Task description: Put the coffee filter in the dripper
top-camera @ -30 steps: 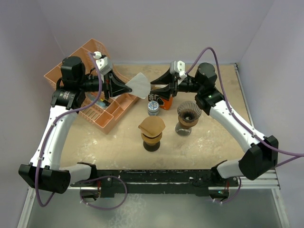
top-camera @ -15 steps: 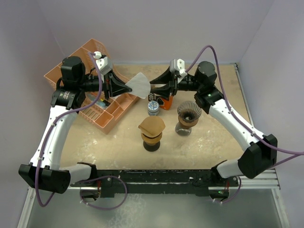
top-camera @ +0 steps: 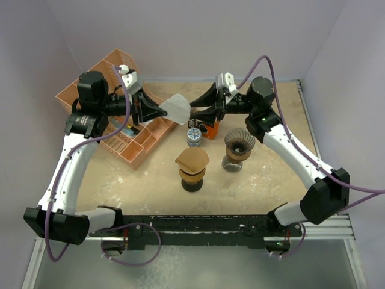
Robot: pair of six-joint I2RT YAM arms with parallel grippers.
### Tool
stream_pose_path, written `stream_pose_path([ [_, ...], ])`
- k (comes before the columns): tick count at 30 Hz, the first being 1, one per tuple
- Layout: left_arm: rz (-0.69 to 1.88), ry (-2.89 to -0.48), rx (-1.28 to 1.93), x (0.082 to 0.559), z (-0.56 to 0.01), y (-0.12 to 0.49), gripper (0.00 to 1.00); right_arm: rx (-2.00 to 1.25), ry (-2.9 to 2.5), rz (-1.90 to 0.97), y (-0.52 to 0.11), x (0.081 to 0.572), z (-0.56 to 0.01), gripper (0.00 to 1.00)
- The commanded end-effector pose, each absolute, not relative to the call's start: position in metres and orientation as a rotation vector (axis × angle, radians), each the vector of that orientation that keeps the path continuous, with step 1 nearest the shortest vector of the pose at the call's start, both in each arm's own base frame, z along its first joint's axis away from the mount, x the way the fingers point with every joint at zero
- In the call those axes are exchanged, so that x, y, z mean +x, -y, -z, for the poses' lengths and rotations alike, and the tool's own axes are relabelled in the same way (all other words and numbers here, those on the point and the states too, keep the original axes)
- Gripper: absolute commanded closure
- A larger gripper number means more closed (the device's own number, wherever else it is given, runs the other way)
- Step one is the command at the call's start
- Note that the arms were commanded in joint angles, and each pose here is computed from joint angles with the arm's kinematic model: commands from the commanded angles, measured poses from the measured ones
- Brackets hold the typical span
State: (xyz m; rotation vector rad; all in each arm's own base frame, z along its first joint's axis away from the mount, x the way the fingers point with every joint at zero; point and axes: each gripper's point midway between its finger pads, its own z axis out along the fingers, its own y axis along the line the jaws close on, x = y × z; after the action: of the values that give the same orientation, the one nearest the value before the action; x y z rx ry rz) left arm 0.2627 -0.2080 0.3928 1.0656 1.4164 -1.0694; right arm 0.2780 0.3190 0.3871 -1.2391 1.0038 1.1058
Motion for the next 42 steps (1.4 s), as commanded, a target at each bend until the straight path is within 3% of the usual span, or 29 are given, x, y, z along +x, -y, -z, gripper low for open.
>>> stream_pose_path([
  [1,1.022,-1.341,1.100,0.266,-0.406,0.208,1.00,-1.255,-0.896,-1.108,-0.318,0.268,-0.417,0.57],
  [6,1.025,-1.341,1.104,0.266,-0.404,0.209,1.00,-1.223,-0.895,-1.107,-0.318,0.270,-0.424,0.58],
  [17,1.022,-1.318,1.121,0.267,-0.403,0.213,1.00,-1.141,-0.892,-1.213,-0.321,0.268,-0.426,0.72],
  [38,1.012,-1.303,1.125,0.266,-0.408,0.213,1.00,-1.060,-0.894,-1.318,-0.323,0.266,-0.413,0.87],
  [42,1.008,-1.302,1.123,0.266,-0.409,0.213,1.00,-1.065,-0.889,-1.328,-0.324,0.266,-0.414,0.95],
])
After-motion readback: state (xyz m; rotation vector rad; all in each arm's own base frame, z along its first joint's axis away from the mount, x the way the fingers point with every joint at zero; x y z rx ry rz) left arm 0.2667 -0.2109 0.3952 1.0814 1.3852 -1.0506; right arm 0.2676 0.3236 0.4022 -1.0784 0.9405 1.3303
